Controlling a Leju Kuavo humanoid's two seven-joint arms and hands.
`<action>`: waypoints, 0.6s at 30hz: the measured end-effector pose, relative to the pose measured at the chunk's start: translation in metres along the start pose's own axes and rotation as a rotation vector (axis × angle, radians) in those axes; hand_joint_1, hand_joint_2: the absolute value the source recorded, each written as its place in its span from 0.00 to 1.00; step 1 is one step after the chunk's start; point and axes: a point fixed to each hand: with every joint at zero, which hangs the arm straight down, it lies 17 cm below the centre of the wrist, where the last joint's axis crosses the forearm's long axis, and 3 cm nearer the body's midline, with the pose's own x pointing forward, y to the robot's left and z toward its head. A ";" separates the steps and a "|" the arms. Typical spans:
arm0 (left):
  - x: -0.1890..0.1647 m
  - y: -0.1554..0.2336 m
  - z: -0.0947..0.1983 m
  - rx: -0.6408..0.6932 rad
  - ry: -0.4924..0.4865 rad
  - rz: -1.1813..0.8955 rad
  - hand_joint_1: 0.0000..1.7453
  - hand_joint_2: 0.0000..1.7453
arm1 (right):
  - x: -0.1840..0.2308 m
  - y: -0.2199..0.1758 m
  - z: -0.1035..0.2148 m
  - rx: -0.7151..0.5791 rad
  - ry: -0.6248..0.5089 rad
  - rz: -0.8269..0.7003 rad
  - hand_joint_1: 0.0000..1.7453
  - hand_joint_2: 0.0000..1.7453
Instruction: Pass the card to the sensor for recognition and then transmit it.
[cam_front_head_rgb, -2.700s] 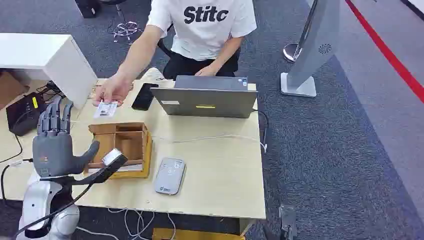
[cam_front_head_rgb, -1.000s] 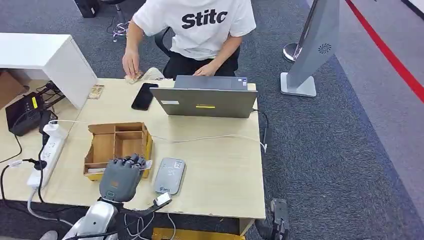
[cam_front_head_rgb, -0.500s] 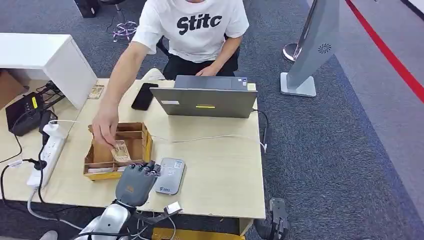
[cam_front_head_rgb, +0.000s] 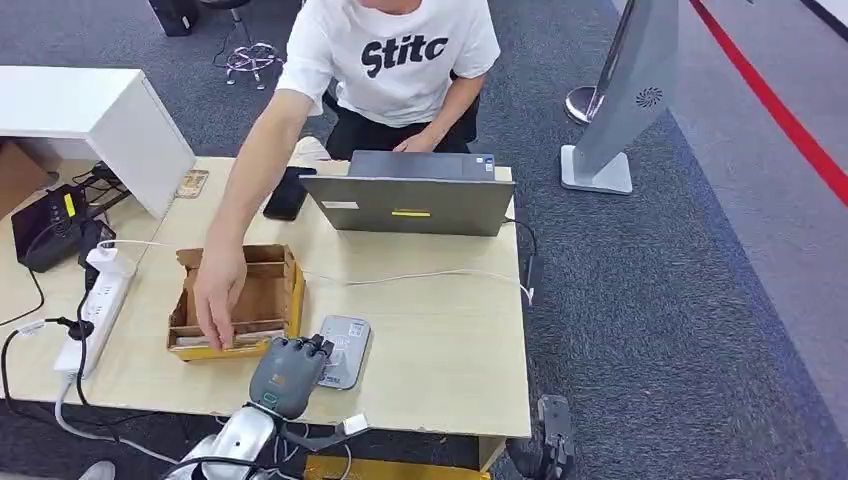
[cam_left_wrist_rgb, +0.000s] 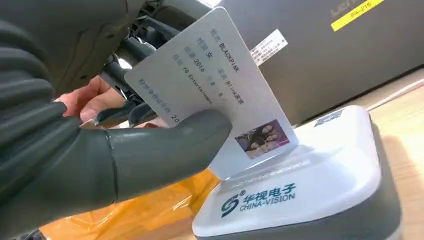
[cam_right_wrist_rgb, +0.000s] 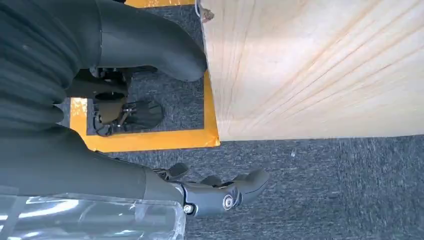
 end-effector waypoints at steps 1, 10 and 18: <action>-0.002 0.002 0.000 0.013 0.011 0.001 1.00 1.00 | 0.000 0.000 0.000 -0.001 0.000 -0.002 0.00 1.00; -0.021 0.047 -0.005 0.160 0.102 0.014 1.00 1.00 | 0.004 -0.007 0.002 -0.030 -0.041 -0.064 0.00 1.00; -0.048 0.103 -0.013 0.290 0.153 -0.010 1.00 1.00 | -0.001 -0.028 0.001 -0.118 -0.024 -0.200 0.00 1.00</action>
